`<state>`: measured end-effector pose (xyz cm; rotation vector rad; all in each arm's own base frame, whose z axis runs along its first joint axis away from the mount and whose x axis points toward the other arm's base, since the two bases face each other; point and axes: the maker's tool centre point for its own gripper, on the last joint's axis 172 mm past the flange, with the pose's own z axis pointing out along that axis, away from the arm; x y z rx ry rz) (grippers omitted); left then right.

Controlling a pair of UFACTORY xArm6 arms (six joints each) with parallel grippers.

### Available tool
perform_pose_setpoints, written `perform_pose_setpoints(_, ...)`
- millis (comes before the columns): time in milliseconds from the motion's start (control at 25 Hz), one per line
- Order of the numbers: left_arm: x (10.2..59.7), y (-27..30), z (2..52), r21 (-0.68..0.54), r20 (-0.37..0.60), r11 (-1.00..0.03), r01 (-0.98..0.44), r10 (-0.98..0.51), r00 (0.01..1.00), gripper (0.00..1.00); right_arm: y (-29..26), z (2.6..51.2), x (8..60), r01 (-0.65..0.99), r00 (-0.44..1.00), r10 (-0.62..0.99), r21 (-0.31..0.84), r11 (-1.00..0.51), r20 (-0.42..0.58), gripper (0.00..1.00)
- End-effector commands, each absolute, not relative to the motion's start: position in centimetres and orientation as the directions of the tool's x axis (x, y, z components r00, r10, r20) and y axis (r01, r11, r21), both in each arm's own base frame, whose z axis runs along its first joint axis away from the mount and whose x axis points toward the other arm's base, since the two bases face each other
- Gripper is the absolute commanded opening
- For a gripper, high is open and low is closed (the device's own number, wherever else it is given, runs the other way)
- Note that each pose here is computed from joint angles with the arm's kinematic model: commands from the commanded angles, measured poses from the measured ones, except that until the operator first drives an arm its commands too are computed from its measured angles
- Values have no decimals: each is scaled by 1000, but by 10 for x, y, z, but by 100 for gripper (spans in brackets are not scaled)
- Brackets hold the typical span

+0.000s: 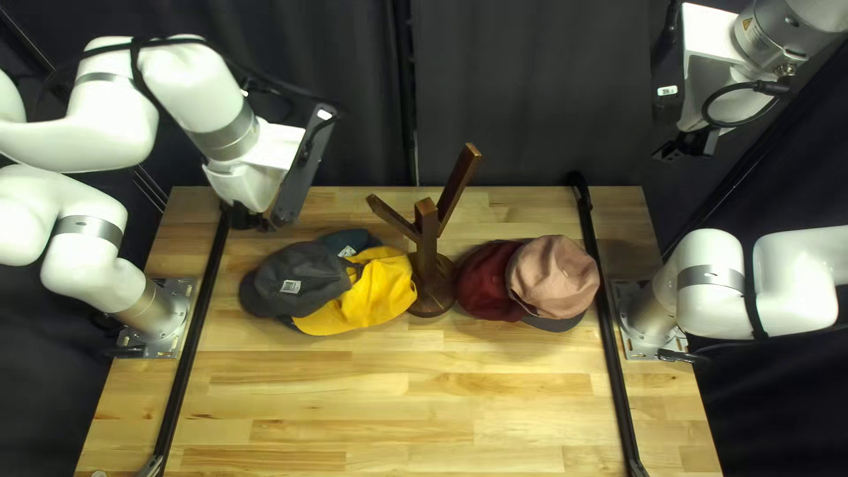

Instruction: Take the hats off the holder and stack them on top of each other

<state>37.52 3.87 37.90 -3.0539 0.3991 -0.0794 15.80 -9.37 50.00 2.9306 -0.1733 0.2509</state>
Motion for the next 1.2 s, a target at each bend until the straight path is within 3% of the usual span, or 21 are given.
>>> perform_pose_setpoints(40, 369, 32, 378, -60, 53, -963, -261, -265, 963, 100, -94, 500, 158, -132, 979, -99, 183, -974, 179, 100)
perform_pose_setpoints(720, 322, -19, 354, -51, 48, -973, -223, -226, 973, 100, -94, 500, 158, -132, 979, -99, 183, -974, 179, 100)
perform_pose_setpoints(1200, 322, -25, 335, -51, 39, -977, -206, -208, 977, 100, -94, 500, 158, -132, 979, -99, 183, -974, 179, 100)
